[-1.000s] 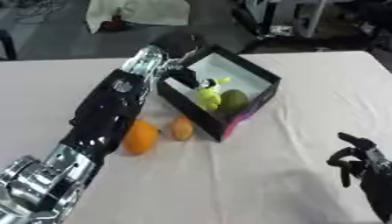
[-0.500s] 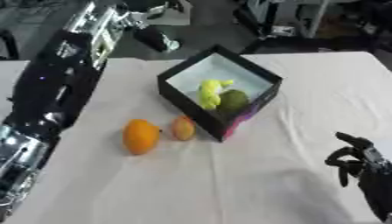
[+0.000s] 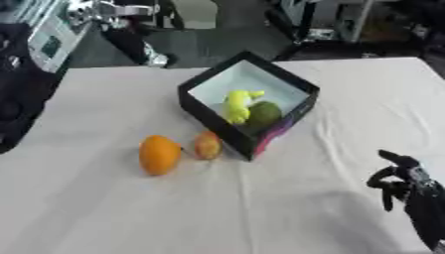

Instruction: Pick up objects on the table and place them in the box.

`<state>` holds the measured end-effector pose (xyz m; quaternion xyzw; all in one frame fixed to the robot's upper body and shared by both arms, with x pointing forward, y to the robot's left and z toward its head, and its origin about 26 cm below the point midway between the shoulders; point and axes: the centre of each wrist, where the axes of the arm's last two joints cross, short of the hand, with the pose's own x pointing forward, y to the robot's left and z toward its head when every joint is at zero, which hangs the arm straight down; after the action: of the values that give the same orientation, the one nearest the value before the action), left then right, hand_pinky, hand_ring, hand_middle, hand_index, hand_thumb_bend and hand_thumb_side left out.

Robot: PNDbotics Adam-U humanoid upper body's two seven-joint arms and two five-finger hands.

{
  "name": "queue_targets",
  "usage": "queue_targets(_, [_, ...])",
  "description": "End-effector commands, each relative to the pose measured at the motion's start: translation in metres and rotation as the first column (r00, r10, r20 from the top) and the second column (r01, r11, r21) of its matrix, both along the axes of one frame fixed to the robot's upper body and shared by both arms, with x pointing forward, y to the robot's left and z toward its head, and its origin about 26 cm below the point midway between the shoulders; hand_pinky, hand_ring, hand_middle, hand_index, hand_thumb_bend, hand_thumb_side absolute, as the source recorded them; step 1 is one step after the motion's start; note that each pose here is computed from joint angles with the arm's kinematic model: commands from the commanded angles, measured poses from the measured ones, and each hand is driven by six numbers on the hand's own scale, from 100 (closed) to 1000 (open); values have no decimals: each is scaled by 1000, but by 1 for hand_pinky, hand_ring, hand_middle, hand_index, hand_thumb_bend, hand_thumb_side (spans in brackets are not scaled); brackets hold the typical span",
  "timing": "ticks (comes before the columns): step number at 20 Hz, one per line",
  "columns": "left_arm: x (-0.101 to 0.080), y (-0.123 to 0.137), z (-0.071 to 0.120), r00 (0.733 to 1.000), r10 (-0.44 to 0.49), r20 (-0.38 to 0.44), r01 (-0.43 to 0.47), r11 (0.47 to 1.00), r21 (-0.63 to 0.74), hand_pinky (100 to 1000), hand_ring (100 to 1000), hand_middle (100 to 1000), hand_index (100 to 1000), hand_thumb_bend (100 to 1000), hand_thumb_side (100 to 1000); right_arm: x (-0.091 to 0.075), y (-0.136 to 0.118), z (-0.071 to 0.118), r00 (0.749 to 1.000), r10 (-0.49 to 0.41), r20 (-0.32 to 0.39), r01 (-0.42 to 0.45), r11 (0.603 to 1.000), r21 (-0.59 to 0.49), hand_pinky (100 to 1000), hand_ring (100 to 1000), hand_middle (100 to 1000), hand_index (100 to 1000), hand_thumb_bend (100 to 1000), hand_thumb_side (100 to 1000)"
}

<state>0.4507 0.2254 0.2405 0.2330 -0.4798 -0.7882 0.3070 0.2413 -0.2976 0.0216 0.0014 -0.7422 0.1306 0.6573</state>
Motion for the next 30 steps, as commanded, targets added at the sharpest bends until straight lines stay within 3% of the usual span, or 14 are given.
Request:
queue_targets(1, [1, 13, -32, 992, -8, -126, 19, 996, 87, 765, 734, 788, 862, 309, 536, 1, -5, 7, 1000, -1, 17, 2, 1000, -27, 737, 235, 506, 892, 100, 1000])
queue_targets(5, [-4, 3, -67, 966, -64, -249, 118, 971, 208, 767, 739, 792, 865, 314, 542, 0, -5, 5, 1000, -2, 15, 2, 1000, -22, 736, 235, 506, 892, 100, 1000])
queue_targets(16, [-7, 5, -96, 939, -93, -331, 193, 940, 283, 770, 743, 794, 869, 352, 565, 1, -5, 6, 1000, -3, 16, 4, 1000, -22, 736, 235, 506, 891, 100, 1000])
queue_targets(20, [-9, 10, -103, 932, -110, -346, 225, 923, 312, 775, 748, 794, 868, 332, 505, 1, -5, 6, 1000, -3, 16, 4, 1000, -24, 736, 235, 506, 891, 100, 1000])
queue_targets(22, [-9, 12, -105, 929, -114, -351, 233, 918, 320, 764, 730, 772, 848, 296, 417, 1, -5, 6, 1000, -4, 17, 5, 1000, -24, 736, 235, 506, 891, 100, 1000])
queue_targets(23, [-9, 13, -105, 930, -115, -350, 235, 917, 322, 739, 691, 733, 816, 250, 339, 1, -5, 6, 1000, -5, 17, 5, 1000, -24, 736, 235, 507, 891, 100, 1000])
queue_targets(25, [-9, 15, -103, 932, -115, -344, 233, 917, 324, 693, 624, 662, 762, 213, 281, 1, -5, 6, 1000, -5, 16, 6, 1000, -24, 736, 235, 507, 891, 100, 1000])
queue_targets(26, [-8, 16, -100, 934, -113, -339, 227, 920, 320, 585, 503, 525, 642, 158, 221, 1, -5, 6, 1000, -6, 16, 6, 1000, -24, 736, 235, 507, 891, 100, 1000])
queue_targets(27, [-8, 17, -98, 937, -108, -333, 218, 924, 313, 522, 441, 460, 566, 139, 210, 1, -5, 6, 1000, -7, 15, 7, 1000, -24, 736, 235, 507, 891, 100, 1000])
queue_targets(30, [-7, 16, -87, 946, -99, -310, 194, 937, 292, 471, 389, 406, 510, 130, 213, 1, -6, 6, 1000, -8, 15, 8, 1000, -24, 736, 235, 507, 891, 100, 1000])
